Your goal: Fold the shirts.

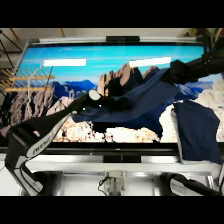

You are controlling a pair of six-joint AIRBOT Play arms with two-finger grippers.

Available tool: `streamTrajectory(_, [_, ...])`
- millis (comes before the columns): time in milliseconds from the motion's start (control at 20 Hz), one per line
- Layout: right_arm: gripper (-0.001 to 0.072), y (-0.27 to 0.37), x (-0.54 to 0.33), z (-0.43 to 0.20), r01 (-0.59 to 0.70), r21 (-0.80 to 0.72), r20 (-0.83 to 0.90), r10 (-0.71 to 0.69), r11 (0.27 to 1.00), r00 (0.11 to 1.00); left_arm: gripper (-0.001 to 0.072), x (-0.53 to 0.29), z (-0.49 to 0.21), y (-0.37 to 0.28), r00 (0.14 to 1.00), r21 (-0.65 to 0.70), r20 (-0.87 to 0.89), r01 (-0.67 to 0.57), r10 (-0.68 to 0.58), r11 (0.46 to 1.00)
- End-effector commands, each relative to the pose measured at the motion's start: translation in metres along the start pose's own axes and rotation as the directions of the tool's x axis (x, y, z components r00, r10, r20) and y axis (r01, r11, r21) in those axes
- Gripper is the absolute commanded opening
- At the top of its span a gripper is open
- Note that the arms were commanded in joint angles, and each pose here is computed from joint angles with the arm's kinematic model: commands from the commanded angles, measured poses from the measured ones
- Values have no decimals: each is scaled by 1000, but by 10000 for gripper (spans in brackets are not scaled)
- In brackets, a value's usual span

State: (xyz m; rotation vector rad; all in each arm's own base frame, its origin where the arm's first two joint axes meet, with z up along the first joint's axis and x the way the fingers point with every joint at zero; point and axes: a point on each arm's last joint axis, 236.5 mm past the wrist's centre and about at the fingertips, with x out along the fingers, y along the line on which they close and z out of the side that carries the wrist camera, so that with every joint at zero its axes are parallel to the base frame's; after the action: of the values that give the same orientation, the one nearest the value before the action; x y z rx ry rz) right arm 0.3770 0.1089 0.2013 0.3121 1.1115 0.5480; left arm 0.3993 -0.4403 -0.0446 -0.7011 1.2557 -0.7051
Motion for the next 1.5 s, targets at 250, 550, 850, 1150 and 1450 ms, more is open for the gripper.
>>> streamTrajectory(250, [75, 4, 24, 14, -5, 7, 17, 4, 1000, 1000, 26, -112, 69, 21, 971, 171, 159, -207, 180, 963])
streamTrajectory(550, [75, 96, 157, 21, -183, -103, -36, 180, 978, 983, 27, -399, 122, 68, 710, 19, 490, -588, 506, 808])
streamTrajectory(850, [75, 189, 281, -14, -349, -53, -65, 345, 936, 936, 29, -535, 89, 39, 538, -114, 673, -602, 507, 790])
streamTrajectory(1150, [539, 199, 335, -29, -380, 40, -56, 382, 924, 923, 29, -535, 79, 15, 542, -68, 700, -599, 466, 798])
streamTrajectory(1450, [539, 84, 281, -41, -110, -138, -256, 72, 984, 964, 29, -529, 79, 12, 554, -27, 695, -617, 458, 786])
